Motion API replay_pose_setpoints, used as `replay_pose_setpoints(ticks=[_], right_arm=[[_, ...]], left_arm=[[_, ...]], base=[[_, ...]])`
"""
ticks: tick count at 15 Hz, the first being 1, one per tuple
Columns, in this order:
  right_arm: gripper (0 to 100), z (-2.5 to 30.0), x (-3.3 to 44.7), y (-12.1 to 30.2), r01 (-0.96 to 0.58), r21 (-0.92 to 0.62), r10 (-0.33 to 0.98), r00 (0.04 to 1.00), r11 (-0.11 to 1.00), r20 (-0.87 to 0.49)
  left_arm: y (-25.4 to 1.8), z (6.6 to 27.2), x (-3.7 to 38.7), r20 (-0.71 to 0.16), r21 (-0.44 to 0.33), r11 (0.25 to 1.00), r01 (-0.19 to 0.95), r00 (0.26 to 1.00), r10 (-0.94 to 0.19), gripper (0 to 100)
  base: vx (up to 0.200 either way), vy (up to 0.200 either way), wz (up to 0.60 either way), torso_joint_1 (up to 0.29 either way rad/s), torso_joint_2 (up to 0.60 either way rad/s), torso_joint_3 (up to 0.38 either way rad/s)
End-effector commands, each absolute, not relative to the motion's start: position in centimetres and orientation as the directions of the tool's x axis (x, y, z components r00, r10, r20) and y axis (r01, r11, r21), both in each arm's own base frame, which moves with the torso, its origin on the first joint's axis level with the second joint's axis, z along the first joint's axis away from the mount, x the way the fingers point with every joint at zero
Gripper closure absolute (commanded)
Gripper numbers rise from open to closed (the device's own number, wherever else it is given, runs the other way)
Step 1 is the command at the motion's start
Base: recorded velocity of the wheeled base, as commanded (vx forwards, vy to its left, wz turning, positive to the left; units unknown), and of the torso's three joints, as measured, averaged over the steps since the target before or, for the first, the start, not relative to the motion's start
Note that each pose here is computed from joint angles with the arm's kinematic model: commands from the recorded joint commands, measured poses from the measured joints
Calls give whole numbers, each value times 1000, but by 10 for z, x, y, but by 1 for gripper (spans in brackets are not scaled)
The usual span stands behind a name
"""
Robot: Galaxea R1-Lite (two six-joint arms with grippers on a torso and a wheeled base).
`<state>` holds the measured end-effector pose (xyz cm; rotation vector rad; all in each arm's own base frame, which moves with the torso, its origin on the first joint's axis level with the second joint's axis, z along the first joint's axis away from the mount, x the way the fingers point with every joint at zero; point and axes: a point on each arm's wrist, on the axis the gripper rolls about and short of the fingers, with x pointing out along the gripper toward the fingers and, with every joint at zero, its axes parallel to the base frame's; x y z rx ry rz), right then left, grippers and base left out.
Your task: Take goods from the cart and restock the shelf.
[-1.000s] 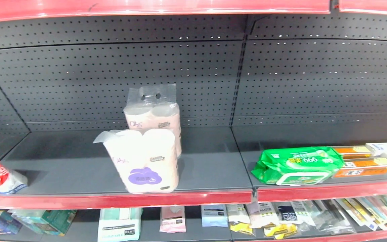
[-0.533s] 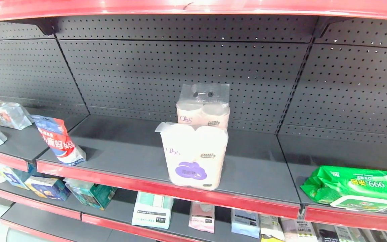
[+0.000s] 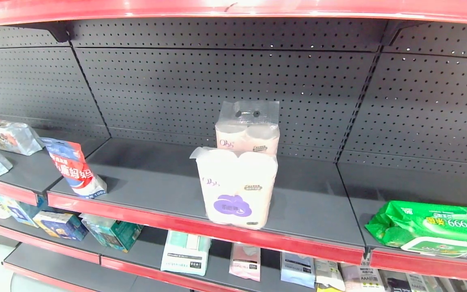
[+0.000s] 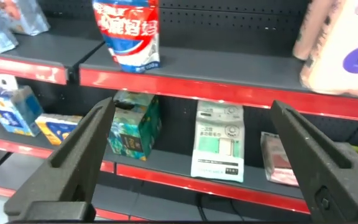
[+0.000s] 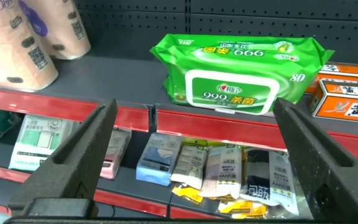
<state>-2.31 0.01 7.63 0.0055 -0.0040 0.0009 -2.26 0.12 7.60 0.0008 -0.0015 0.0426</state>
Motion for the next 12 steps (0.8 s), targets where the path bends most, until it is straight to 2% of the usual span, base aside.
replay_pose_setpoints(ticks=[1, 12], right_arm=[[0, 76, -23, 0, -2, 5, 2, 1000, 1000, 3], [0, 76, -23, 0, 2, 3, -2, 1000, 1000, 2]], left_arm=[[1, 76, -23, 3, 0, 999, -51, 999, 51, 0], [1, 76, -23, 3, 1, 999, -49, 999, 49, 0]], base=[[0, 0, 0, 0, 0, 0], [0, 0, 0, 0, 0, 0]])
